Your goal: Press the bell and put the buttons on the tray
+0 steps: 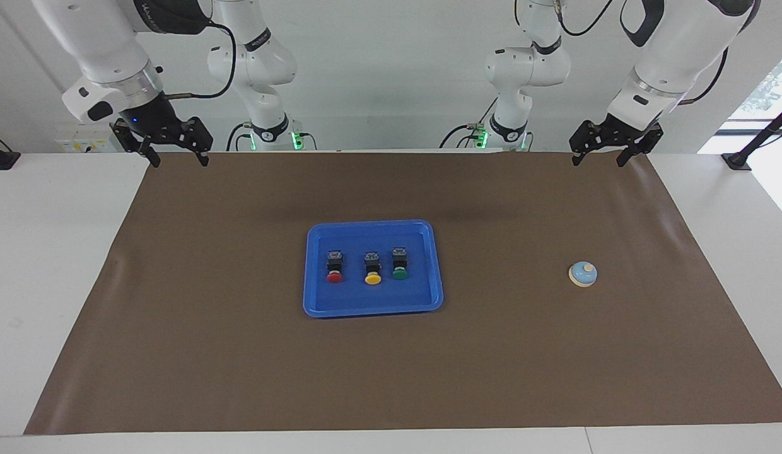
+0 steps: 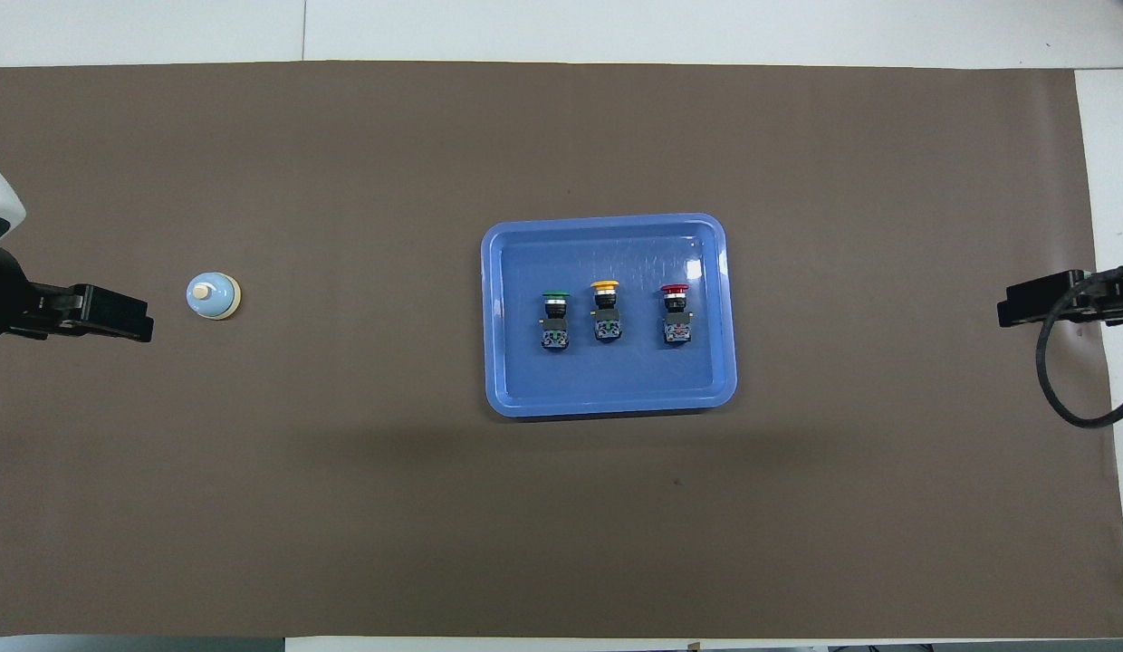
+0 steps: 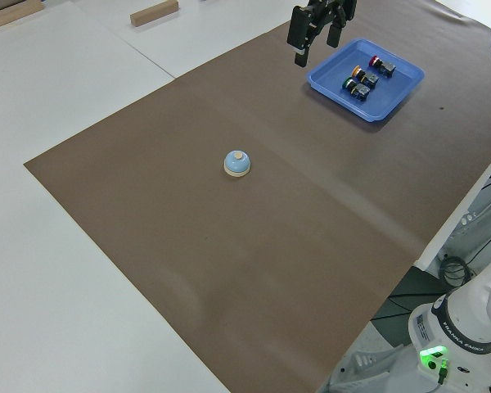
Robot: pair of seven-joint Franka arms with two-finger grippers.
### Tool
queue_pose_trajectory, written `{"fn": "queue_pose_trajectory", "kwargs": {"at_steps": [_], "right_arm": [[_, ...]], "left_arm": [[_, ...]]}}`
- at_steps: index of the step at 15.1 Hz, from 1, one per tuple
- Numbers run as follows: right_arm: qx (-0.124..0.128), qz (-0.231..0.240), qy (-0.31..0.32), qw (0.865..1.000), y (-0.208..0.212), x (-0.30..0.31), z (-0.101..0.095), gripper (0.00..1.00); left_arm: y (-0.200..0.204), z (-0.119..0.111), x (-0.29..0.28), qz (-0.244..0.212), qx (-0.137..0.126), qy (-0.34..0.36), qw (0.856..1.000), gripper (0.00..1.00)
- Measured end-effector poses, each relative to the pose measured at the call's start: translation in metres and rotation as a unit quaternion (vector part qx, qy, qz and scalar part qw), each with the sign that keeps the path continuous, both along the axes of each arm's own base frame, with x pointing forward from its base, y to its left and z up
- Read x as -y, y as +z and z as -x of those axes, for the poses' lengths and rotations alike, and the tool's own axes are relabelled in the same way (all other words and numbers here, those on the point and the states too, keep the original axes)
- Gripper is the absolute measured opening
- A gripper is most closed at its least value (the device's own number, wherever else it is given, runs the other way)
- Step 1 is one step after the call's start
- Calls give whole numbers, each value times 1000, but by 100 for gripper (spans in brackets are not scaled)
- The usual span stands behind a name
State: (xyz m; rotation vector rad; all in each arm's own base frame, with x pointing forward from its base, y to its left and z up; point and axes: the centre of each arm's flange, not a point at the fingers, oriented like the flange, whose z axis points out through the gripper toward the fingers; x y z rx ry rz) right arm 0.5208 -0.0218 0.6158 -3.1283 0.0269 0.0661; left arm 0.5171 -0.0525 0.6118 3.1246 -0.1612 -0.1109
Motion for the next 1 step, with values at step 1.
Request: {"fn": "queue_pose_trajectory", "kwargs": {"at_steps": [1], "right_arm": [[0,0,0,1000,0,0,0,100]], "left_arm": [[0,0,-1,0,0,2,1000,100]]}}
